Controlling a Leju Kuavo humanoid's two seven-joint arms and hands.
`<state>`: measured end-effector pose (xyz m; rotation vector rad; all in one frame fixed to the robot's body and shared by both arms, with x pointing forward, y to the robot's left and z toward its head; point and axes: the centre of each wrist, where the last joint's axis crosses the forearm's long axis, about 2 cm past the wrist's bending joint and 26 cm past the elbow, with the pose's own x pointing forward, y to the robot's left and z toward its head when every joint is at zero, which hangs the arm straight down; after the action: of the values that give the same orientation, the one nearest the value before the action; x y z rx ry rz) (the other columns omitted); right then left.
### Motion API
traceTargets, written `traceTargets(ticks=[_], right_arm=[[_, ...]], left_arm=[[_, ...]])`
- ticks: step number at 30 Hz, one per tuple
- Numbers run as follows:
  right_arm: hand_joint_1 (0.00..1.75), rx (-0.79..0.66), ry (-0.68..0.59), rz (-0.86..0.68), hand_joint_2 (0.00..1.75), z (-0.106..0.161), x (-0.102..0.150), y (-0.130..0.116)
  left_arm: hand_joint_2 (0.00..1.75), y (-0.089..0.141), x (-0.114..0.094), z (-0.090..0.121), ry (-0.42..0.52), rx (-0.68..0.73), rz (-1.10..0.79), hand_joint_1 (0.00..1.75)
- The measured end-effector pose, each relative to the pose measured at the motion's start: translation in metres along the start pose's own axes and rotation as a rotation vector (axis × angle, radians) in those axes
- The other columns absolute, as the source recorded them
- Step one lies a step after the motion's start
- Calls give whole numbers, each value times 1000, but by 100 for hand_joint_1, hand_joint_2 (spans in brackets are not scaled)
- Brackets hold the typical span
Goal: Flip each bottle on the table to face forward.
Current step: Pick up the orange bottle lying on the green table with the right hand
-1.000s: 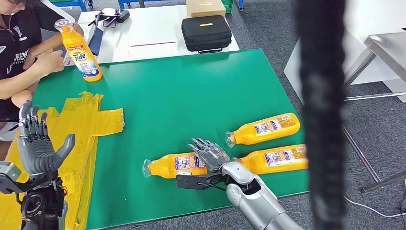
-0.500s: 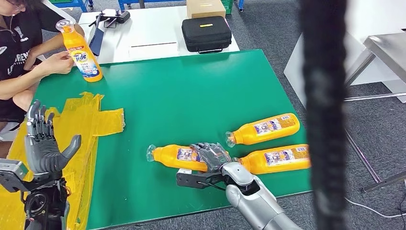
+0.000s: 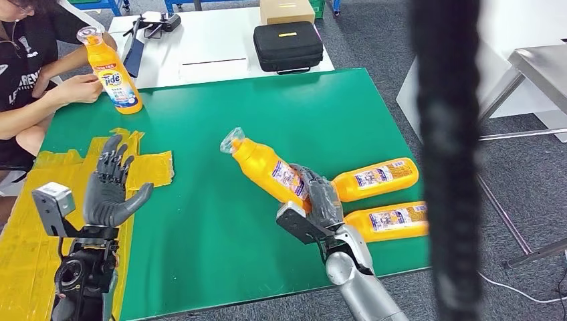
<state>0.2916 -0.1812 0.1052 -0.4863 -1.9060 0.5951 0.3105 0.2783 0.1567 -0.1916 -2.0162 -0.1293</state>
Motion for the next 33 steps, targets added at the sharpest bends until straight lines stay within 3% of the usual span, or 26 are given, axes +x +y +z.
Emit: traceTargets(ticks=[6,16,22,33], right_arm=[[175,-123,-40,-84,175,-9,2,-8],[171,-187,-104,-122,175,-13,10,-4],[168,-149,-216,-183,175,-18,21,3],[175,-96,-300,-240,175,-21,31,10]], left_arm=[[175,-40,7,-19,-8,-157,0,0],[175,-83,10,-22,-18,-317,86,0],[175,-92,11,-28,6,-347,166,0],[175,-90,9,-32,23,-343,199,0]])
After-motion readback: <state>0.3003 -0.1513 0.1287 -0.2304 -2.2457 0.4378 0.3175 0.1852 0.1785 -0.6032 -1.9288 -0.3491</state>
